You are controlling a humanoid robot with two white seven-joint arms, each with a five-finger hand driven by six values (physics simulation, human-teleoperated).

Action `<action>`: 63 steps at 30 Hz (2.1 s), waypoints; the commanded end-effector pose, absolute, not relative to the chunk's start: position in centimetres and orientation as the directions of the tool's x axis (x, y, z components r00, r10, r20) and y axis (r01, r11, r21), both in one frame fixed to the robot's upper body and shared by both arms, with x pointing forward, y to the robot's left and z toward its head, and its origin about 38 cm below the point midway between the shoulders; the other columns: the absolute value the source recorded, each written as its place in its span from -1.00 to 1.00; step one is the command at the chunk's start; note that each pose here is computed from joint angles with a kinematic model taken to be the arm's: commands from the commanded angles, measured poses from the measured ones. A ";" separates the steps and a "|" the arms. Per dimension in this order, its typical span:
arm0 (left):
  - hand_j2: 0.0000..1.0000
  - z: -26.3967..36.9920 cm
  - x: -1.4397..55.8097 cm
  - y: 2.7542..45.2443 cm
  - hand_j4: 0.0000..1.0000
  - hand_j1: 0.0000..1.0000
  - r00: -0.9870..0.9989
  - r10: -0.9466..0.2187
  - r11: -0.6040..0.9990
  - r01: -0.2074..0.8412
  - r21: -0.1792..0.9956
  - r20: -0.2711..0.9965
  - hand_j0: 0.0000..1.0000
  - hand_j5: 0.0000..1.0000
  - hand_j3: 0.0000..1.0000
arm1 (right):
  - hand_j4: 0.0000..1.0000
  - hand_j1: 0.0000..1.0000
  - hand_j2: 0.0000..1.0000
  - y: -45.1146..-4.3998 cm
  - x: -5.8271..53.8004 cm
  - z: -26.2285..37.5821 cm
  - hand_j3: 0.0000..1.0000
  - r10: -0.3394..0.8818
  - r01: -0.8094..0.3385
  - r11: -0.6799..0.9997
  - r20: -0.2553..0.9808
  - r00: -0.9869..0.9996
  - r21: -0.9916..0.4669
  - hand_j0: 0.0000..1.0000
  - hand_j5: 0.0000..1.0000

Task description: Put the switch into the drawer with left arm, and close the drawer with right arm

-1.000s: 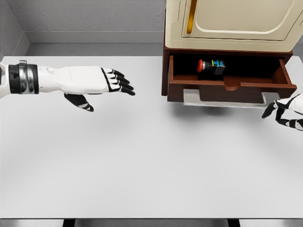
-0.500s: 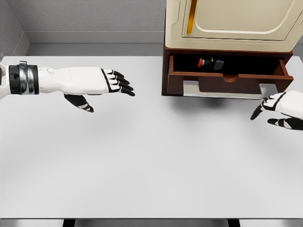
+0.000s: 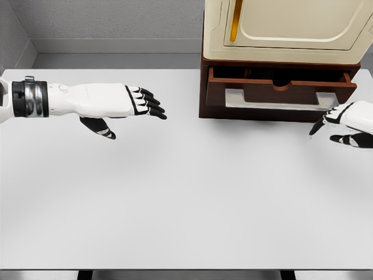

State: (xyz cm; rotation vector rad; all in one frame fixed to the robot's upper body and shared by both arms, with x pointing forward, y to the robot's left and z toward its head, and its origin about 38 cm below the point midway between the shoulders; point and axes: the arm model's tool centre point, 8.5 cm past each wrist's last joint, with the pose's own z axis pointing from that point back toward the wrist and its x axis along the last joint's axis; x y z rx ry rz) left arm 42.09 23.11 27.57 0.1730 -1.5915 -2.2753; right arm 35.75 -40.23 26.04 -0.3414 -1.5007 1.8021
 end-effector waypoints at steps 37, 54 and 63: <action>1.00 27.5 42.1 23.0 1.00 1.00 -0.928 -0.357 -0.298 0.225 0.928 0.111 1.00 1.00 1.00 | 0.22 0.22 0.22 -38.2 40.3 24.6 0.22 0.665 -0.398 0.027 0.313 -0.678 -0.917 0.22 0.22; 1.00 27.5 42.1 23.1 1.00 1.00 -0.928 -0.357 -0.297 0.224 0.928 0.110 1.00 1.00 1.00 | 0.23 0.23 0.23 -37.9 40.5 25.0 0.23 0.661 -0.385 0.022 0.302 -0.687 -0.923 0.23 0.23; 1.00 27.5 42.1 23.0 1.00 1.00 -0.928 -0.357 -0.297 0.224 0.928 0.110 1.00 1.00 1.00 | 0.23 0.23 0.23 -37.2 41.0 24.8 0.23 0.651 -0.389 0.022 0.308 -0.694 -0.921 0.23 0.23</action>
